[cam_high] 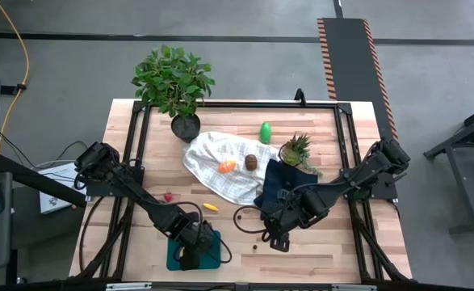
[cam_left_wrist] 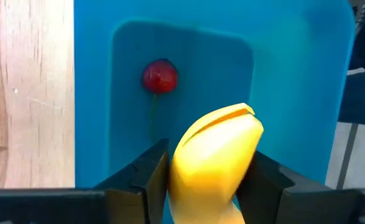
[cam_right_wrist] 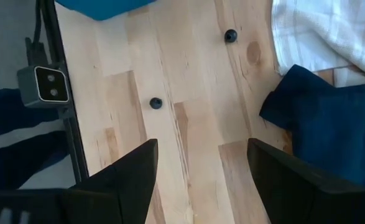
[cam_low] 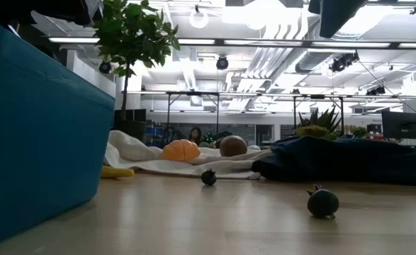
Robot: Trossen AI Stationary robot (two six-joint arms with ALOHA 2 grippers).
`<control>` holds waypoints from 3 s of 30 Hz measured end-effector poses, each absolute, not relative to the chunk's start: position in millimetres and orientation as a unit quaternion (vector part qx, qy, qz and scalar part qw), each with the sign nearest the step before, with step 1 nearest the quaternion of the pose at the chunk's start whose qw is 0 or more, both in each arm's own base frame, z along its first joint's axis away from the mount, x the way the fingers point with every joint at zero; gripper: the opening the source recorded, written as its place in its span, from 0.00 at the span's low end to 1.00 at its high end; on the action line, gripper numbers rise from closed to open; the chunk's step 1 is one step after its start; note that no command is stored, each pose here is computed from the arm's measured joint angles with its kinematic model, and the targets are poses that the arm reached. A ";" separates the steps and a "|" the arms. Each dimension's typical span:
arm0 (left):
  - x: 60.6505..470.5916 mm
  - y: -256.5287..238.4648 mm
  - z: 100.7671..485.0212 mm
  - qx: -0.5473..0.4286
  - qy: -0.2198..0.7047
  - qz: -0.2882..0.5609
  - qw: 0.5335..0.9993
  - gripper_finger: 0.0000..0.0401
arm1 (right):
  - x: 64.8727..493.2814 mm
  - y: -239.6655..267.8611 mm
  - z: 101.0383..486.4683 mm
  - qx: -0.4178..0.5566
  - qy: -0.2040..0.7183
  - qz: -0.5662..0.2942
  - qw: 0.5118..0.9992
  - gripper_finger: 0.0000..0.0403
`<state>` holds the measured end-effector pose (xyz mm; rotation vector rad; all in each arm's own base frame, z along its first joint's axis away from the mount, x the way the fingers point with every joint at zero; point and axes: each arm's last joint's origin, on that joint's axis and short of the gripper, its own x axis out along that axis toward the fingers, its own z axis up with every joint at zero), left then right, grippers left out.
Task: Pick and placing Produce into tupperware
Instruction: Put the banana into the bin, then put the corn into the bin
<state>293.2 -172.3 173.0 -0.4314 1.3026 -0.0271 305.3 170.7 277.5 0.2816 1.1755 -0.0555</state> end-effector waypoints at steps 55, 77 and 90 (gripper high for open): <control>180.3 -33.2 409.4 -0.114 0.497 0.071 0.857 0.07 | 296.1 49.9 349.3 0.240 0.391 -0.209 0.864 0.59; 152.0 1.4 420.8 -0.085 0.457 0.123 0.877 0.06 | 317.0 -119.9 299.5 0.425 0.391 -0.372 0.726 0.59; 179.6 -1.9 350.7 -0.114 0.506 0.095 0.850 0.06 | 315.6 -165.4 255.1 0.464 0.451 -0.396 0.652 0.59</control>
